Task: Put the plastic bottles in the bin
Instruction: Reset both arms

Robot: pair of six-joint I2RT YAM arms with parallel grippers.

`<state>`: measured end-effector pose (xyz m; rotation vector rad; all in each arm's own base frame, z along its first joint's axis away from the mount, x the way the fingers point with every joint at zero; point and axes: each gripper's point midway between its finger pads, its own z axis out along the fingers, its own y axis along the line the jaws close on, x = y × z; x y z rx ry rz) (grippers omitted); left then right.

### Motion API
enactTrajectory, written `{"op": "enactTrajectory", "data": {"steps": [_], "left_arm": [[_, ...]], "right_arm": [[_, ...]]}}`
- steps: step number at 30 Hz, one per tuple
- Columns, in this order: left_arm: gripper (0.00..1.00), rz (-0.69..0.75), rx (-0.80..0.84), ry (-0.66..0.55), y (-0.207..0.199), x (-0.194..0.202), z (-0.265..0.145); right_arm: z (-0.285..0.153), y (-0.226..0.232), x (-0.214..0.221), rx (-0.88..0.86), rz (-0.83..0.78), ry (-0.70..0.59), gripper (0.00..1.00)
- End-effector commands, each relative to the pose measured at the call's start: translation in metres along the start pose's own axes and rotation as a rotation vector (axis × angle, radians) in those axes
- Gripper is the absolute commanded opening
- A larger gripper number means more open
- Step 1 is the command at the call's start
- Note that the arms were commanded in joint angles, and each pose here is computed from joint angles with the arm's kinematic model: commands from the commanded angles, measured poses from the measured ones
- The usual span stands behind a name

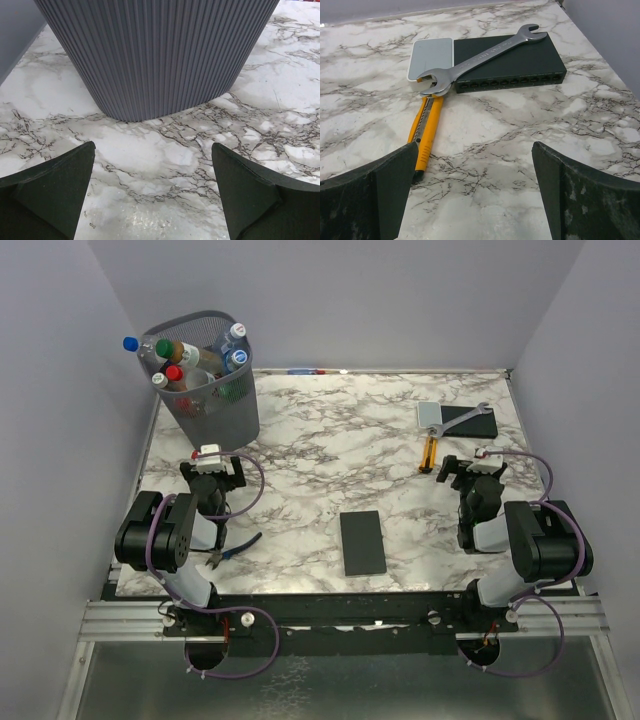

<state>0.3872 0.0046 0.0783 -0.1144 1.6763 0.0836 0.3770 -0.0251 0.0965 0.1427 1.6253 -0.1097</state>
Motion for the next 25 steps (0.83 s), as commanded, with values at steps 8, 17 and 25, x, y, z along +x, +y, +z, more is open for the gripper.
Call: {"op": "enactTrajectory", "data": {"steps": [8, 17, 25], "left_arm": [[0.99, -0.016, -0.008, -0.004, -0.0001, -0.0017, 0.0011], [0.99, -0.016, -0.010, -0.003, 0.0002, -0.0014, 0.0012], [0.99, -0.003, -0.023, 0.002, -0.0003, -0.0007, 0.0018]], "right_arm": [[0.0018, 0.0028, -0.0071, -0.015, 0.001, -0.018, 1.00], [0.0018, 0.0024, -0.0072, -0.014, 0.001, -0.019, 1.00], [0.0018, 0.0025, -0.0072, -0.014, 0.001, -0.018, 1.00]]}}
